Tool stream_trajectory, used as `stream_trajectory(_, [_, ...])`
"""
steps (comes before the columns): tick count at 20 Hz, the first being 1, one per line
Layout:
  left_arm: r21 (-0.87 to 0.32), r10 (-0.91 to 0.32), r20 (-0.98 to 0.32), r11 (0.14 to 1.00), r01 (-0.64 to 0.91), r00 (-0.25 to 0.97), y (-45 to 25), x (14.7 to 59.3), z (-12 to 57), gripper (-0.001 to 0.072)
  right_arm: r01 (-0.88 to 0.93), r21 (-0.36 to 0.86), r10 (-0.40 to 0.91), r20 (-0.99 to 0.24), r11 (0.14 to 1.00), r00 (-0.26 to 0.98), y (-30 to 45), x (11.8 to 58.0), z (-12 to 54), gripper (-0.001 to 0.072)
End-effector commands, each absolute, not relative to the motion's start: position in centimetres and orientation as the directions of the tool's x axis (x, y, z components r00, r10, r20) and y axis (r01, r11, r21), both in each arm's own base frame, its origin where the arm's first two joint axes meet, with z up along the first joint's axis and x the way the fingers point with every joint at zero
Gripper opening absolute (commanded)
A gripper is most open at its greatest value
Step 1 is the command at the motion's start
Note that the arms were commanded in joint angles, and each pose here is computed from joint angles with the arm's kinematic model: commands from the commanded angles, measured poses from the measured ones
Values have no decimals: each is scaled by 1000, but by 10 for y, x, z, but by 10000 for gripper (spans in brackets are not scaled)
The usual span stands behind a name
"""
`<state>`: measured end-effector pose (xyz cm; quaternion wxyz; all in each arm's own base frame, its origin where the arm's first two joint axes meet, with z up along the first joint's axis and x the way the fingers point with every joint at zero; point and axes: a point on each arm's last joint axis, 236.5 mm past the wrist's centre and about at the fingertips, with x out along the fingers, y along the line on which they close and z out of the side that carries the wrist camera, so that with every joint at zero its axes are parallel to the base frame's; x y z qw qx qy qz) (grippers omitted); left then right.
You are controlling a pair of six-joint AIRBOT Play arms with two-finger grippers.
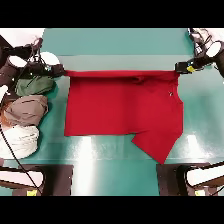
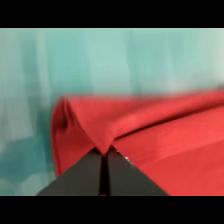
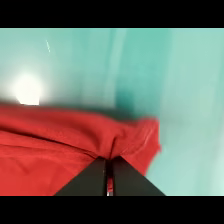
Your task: Fold the shirts.
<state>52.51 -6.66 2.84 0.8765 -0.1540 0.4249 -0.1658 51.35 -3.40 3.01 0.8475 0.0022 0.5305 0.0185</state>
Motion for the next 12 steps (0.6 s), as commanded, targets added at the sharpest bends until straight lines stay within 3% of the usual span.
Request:
stream_trajectory(1, [-390, -428, -775, 903, 181, 465, -69, 495, -5, 22, -52, -43, -26, -957, 998, 289, -42, 479, 12, 13])
stream_trajectory(4, [-407, -434, -801, 900, 156, 412, -70, 477, -29, 22, -56, -30, -18, -980, 998, 197, -39, 447, -17, 14])
stream_trajectory(9, [-431, -456, -816, 889, 153, 355, -76, 461, -38, 23, -34, -18, -11, -979, 999, 206, -36, 427, -31, 19])
stream_trajectory(10, [-439, -464, -819, 886, 153, 338, -78, 457, -39, 24, -28, -16, -10, -980, 999, 200, -35, 423, -31, 67])
stream_trajectory(11, [-447, -470, -821, 882, 147, 324, -79, 454, -39, 74, -27, -15, -9, -982, 1000, 188, -36, 420, -30, 256])
stream_trajectory(12, [-457, -476, -823, 879, 135, 311, -80, 451, -40, 373, -28, -13, -8, -985, 1000, 172, -35, 417, -27, 340])
